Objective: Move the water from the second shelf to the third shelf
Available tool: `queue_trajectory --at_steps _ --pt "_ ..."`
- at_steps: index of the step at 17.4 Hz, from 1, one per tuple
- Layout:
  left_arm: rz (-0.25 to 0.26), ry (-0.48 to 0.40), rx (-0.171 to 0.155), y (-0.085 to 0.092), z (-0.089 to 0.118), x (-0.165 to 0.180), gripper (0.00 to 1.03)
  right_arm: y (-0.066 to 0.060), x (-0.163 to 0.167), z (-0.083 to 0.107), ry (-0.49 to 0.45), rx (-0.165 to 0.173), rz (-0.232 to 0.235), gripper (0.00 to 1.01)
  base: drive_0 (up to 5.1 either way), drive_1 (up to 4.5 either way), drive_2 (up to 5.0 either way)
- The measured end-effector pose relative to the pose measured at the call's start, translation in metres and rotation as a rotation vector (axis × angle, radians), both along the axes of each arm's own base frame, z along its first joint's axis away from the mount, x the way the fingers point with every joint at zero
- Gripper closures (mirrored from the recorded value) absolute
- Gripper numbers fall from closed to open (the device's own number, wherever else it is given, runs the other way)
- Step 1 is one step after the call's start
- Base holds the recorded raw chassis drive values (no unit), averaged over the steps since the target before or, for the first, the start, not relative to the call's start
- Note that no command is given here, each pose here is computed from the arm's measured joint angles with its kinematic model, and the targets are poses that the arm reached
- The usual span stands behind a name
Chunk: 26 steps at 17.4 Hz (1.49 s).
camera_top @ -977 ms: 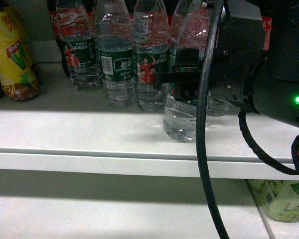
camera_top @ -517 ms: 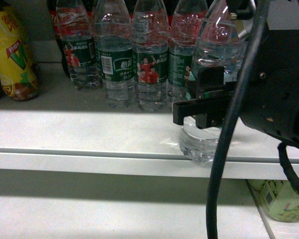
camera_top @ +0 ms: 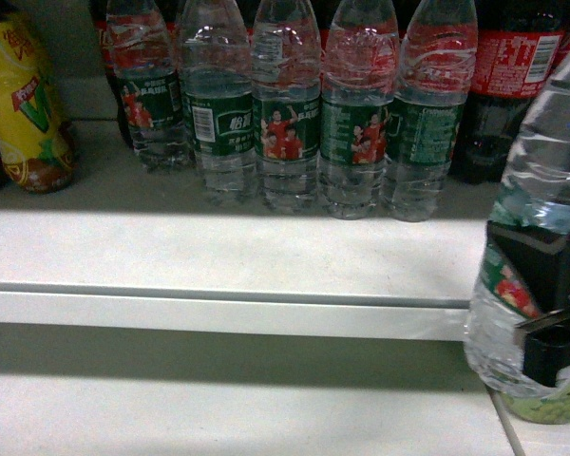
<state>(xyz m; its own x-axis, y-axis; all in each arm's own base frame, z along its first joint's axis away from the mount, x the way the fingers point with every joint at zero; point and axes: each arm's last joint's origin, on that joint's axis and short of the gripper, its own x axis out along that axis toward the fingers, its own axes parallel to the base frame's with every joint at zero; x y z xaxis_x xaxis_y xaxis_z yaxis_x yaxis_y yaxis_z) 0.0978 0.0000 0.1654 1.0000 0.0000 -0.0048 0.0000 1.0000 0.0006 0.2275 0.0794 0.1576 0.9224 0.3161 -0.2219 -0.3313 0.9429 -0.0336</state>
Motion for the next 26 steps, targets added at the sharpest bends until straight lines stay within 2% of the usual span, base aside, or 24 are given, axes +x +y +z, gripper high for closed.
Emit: queue_trajectory --at_steps 4,8,9,18,26 --pt "0.000 0.000 0.000 0.000 0.000 0.000 0.05 -0.030 -0.016 0.016 -0.069 0.019 -0.070 0.59 0.0 0.00 0.0" --pt "0.000 0.000 0.000 0.000 0.000 0.000 0.05 -0.062 -0.043 0.024 -0.092 0.019 -0.205 0.59 0.0 0.00 0.0" --pt "0.000 0.000 0.000 0.000 0.000 0.000 0.05 -0.066 -0.049 0.029 -0.117 0.023 -0.222 0.59 0.0 0.00 0.0" --pt "0.000 0.000 0.000 0.000 0.000 0.000 0.05 -0.075 -0.061 0.026 -0.103 0.041 -0.259 0.60 0.0 0.00 0.0" --pt "0.000 0.000 0.000 0.000 0.000 0.000 0.05 -0.075 -0.064 0.025 -0.107 0.048 -0.257 0.60 0.0 0.00 0.0"
